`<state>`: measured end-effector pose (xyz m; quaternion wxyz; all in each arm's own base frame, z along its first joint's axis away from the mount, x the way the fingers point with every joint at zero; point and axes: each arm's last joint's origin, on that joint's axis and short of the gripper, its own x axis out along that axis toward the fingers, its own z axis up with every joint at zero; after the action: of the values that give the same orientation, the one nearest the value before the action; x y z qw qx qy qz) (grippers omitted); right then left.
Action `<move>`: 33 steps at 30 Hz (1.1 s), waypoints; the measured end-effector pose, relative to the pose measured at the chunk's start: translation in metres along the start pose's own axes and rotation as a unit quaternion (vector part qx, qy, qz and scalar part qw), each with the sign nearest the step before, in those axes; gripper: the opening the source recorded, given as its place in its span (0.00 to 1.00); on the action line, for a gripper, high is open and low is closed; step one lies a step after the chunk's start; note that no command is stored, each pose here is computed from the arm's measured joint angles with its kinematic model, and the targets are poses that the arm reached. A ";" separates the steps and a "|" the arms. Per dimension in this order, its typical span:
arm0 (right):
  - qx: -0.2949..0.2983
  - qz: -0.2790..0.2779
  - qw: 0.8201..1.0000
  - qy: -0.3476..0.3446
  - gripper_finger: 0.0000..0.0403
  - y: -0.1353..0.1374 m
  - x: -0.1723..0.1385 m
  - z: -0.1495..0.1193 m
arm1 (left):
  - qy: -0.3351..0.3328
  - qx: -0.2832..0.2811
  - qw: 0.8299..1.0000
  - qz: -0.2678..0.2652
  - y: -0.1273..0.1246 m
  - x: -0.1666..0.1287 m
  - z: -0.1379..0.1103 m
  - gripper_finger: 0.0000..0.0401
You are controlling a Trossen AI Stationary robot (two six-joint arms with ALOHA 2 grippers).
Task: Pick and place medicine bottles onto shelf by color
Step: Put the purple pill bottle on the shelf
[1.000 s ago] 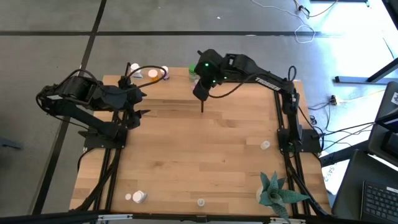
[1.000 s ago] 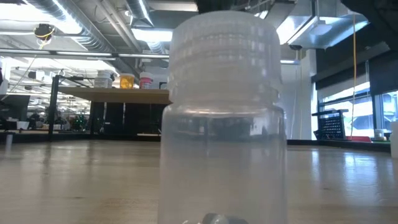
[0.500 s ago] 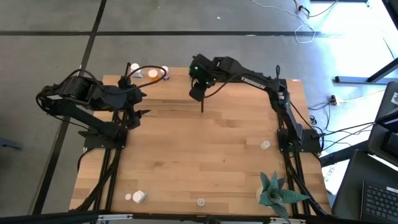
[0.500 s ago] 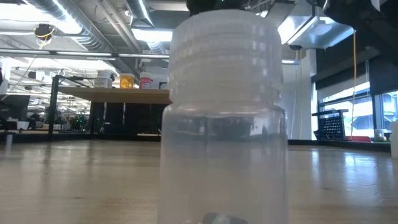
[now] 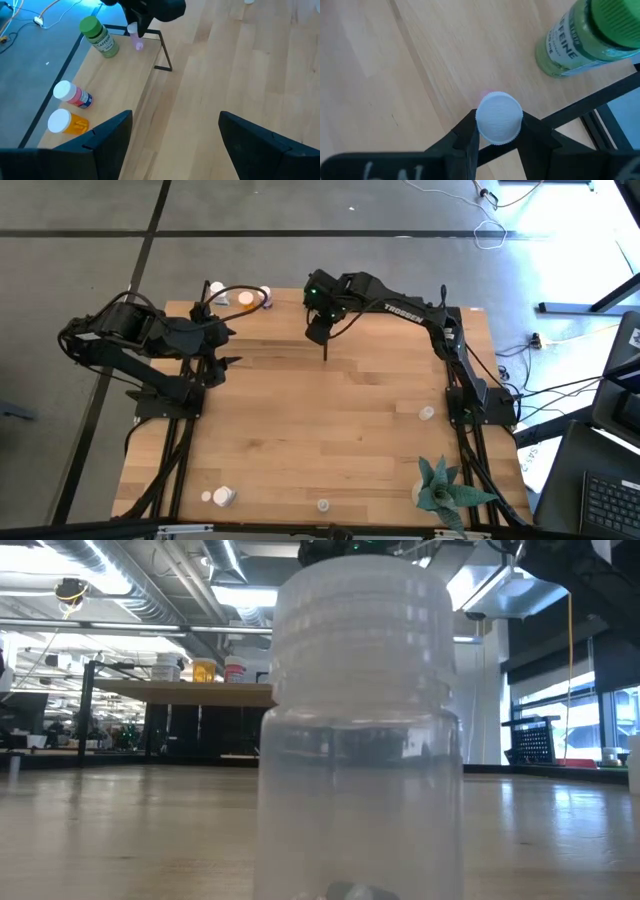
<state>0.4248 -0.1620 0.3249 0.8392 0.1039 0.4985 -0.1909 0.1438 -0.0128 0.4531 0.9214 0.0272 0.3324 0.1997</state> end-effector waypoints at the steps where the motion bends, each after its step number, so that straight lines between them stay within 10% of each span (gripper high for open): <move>1: -0.001 0.000 1.000 0.001 0.27 0.000 0.001 0.000 | 0.000 0.000 1.000 0.000 0.000 0.000 0.000 0.73; 33: -0.005 0.004 1.000 0.002 0.37 -0.001 0.014 0.002 | 0.004 0.002 1.000 0.000 0.000 0.000 -0.001 0.73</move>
<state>0.4318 -0.1664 0.3137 0.8393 0.1026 0.5009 -0.1846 0.1432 -0.0128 0.4525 0.9200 0.0288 0.3361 0.1995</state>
